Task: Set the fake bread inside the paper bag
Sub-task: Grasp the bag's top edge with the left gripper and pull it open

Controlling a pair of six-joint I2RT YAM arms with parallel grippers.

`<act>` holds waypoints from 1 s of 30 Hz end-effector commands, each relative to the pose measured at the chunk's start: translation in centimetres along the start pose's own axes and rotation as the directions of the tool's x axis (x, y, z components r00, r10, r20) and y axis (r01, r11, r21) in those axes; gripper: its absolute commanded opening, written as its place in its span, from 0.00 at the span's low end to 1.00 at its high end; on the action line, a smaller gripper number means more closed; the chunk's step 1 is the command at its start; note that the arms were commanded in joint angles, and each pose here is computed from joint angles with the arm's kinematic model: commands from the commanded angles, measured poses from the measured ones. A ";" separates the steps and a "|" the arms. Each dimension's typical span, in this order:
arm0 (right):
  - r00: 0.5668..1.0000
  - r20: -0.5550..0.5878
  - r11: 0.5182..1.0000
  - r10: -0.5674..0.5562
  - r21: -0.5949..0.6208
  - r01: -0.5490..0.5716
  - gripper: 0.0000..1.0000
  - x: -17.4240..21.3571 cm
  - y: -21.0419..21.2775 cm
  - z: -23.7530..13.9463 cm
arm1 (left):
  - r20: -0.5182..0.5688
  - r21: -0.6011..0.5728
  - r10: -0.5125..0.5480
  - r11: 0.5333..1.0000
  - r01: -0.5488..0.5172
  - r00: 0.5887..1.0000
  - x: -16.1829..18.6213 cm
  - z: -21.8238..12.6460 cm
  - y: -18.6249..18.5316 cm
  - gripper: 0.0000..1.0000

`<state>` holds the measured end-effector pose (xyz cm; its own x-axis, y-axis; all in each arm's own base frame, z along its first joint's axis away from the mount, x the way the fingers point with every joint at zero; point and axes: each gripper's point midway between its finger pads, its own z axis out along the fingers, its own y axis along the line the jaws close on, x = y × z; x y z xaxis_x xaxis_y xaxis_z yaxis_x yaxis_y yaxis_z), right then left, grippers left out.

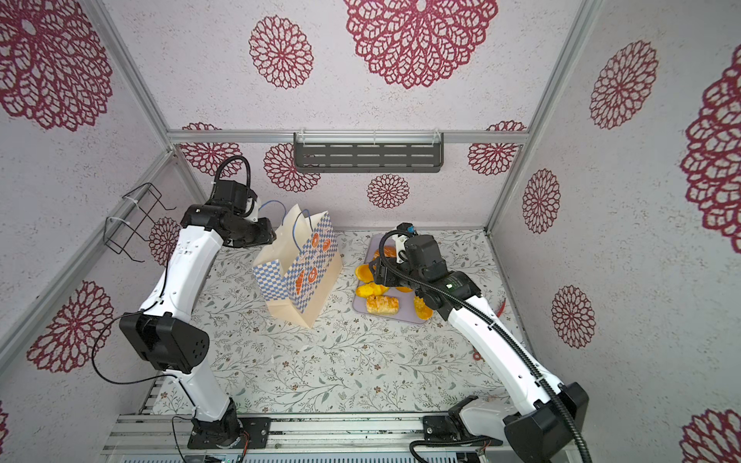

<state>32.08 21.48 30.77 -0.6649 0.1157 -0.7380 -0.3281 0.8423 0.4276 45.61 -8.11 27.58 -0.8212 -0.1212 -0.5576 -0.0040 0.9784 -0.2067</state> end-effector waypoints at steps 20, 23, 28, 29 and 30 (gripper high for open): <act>0.995 0.093 0.997 -0.034 0.071 0.027 0.72 -2.7 -1.9 -2.1 | 0.102 -0.002 -0.248 0.968 0.249 0.963 2.9 -4.7 -0.4 0.00; 0.996 0.086 0.997 -0.027 0.076 0.021 0.73 -2.8 -2.3 -1.9 | 0.094 0.043 -0.310 0.951 0.307 0.946 4.3 -5.2 -1.0 0.00; 0.997 0.082 0.996 -0.013 0.087 0.006 0.76 -3.0 -3.1 -1.9 | 0.079 0.121 -0.374 0.924 0.363 0.924 6.1 -5.6 -2.0 0.00; 0.997 0.083 0.996 -0.011 0.086 0.003 0.76 -3.0 -3.2 -1.9 | 0.075 0.147 -0.381 0.918 0.367 0.922 6.3 -5.6 -2.3 0.00; 0.996 0.085 0.996 -0.008 0.085 0.001 0.76 -3.1 -3.3 -2.0 | 0.069 0.173 -0.390 0.911 0.374 0.918 6.6 -5.6 -2.7 0.00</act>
<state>33.77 17.65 31.02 -0.6297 0.1458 -0.7630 -0.2546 0.8892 0.3800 36.68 -9.05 27.82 -0.7440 -0.4438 -0.4996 -0.2353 0.8737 -0.4258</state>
